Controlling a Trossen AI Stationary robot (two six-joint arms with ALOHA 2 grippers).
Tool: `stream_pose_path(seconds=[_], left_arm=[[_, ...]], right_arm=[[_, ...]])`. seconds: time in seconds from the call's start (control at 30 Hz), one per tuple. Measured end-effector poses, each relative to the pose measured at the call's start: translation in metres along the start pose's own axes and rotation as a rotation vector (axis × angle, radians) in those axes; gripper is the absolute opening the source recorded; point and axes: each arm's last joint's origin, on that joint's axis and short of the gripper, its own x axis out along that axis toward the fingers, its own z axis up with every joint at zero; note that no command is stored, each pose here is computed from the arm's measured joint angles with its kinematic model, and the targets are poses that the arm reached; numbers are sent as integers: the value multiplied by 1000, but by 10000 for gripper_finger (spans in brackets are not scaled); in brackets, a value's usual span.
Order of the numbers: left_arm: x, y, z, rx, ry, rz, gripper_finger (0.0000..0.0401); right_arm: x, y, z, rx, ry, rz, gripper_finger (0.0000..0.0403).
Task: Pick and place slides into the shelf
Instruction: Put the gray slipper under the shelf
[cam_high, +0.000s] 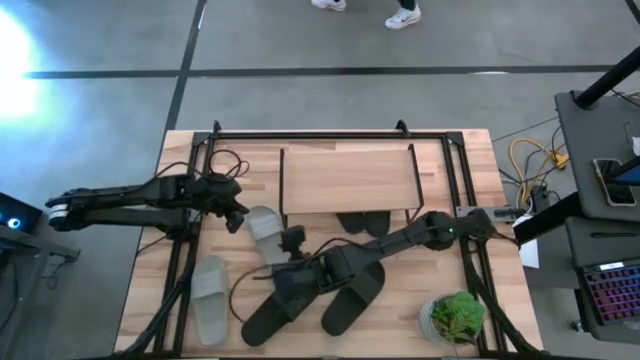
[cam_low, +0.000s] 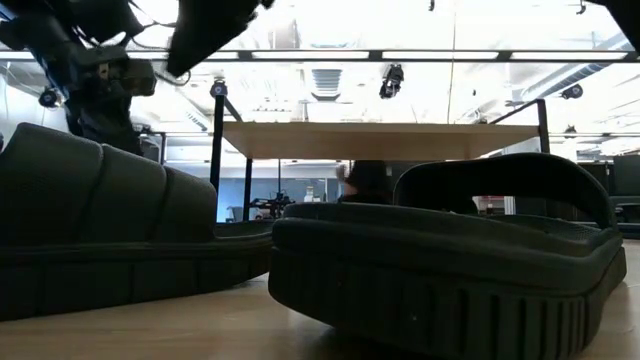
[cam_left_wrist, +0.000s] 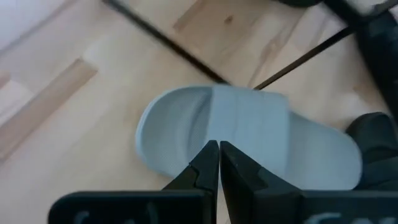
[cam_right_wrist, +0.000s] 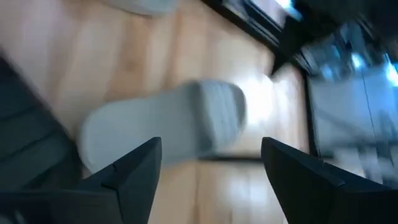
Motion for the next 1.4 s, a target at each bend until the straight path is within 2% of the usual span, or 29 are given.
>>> stream_pose_path(seconds=[0.07, 0.17, 0.47, 0.6, 0.77, 0.9, 1.17, 1.27, 1.4], left_arm=[[5, 3, -5, -31, 35, 13, 0], [15, 6, -11, -66, 92, 31, 0], [43, 0, 1, -34, 56, 15, 0], [56, 1, -2, -35, 137, 38, 0], [67, -2, -6, -41, 216, -26, 0], [67, -10, -6, -57, 223, -117, 0], [49, -18, -3, -59, 139, -195, 0], [39, -15, -2, -60, 70, -153, 0], [24, -10, -5, -64, -3, -92, 0]], right_arm=[[9, 4, 3, -61, -45, 28, 264], [16, 4, 8, -88, -93, 16, 259], [29, -13, 2, 20, -57, 0, 248], [31, -17, 1, 28, -52, -6, 244], [30, -16, 1, 25, -53, -2, 245], [30, -15, -2, 5, -25, 8, 249], [40, -4, -17, -86, 60, 67, 253], [47, 4, -23, -128, 61, 103, 250], [55, 11, -24, -202, 21, 96, 244]])
